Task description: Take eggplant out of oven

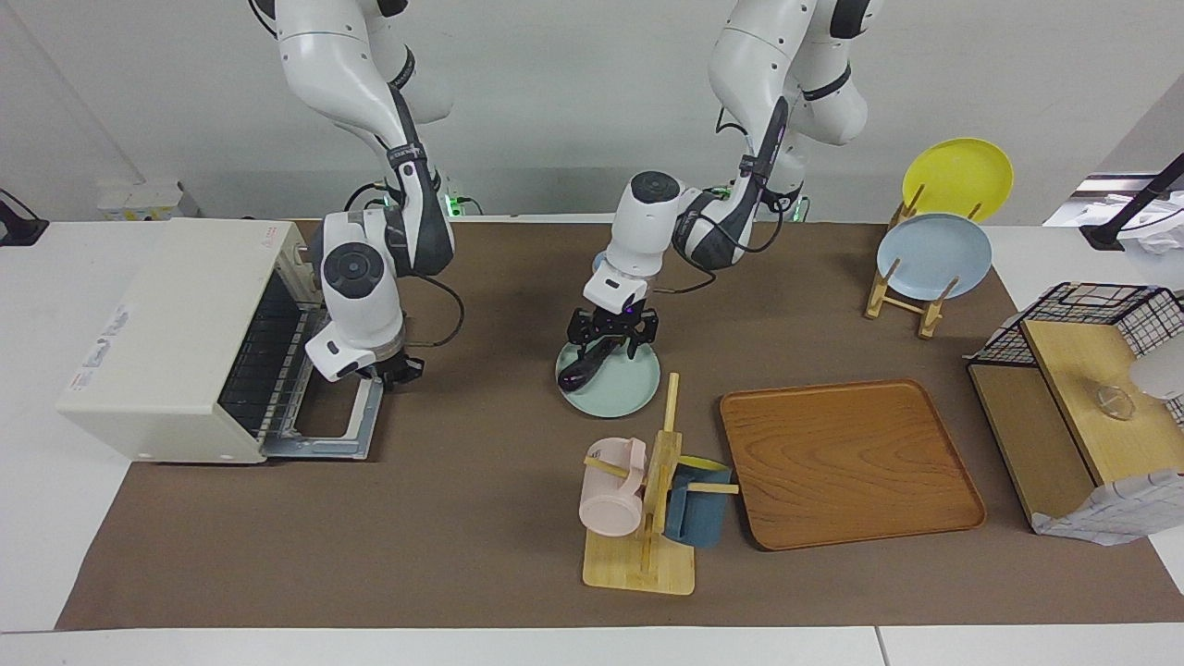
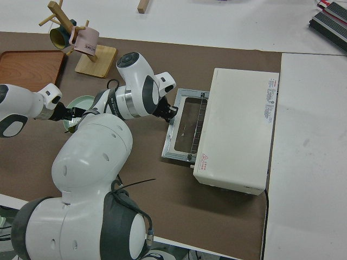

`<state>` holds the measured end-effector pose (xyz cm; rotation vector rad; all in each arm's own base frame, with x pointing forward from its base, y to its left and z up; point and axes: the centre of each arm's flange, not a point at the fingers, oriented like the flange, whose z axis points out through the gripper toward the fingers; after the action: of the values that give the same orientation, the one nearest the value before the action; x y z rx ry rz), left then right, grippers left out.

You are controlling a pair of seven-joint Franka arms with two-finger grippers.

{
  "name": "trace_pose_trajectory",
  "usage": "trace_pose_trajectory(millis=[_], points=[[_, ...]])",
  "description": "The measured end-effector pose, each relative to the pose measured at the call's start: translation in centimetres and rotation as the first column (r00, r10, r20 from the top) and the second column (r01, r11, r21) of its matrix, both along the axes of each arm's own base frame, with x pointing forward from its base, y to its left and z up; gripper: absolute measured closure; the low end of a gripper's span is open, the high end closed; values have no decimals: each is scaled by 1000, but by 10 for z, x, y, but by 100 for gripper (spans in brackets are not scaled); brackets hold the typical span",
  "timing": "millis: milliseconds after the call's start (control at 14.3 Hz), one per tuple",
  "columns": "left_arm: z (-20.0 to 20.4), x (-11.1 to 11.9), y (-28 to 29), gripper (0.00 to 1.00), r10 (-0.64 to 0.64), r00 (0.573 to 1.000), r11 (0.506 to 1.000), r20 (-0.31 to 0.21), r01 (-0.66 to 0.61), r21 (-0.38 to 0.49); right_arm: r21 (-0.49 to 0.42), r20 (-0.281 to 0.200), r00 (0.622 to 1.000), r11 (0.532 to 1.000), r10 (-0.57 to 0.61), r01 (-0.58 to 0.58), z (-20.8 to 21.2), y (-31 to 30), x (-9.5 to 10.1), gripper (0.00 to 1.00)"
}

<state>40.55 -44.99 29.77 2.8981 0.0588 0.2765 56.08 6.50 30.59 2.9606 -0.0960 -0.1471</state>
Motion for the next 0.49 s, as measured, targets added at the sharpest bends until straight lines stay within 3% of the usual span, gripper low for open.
trace_pose_trajectory(millis=[280, 490], points=[[-6, -7, -8, 4, -15, 1000, 1000, -3, 15, 4, -41, -16, 995, 994, 99, -99, 2, 8, -1, 96], [-5, -3, -5, 36, -8, 1000, 1000, -1, 8, 4, -50, -95, 976, 978, 198, -203, 37, 9, 8, 96]])
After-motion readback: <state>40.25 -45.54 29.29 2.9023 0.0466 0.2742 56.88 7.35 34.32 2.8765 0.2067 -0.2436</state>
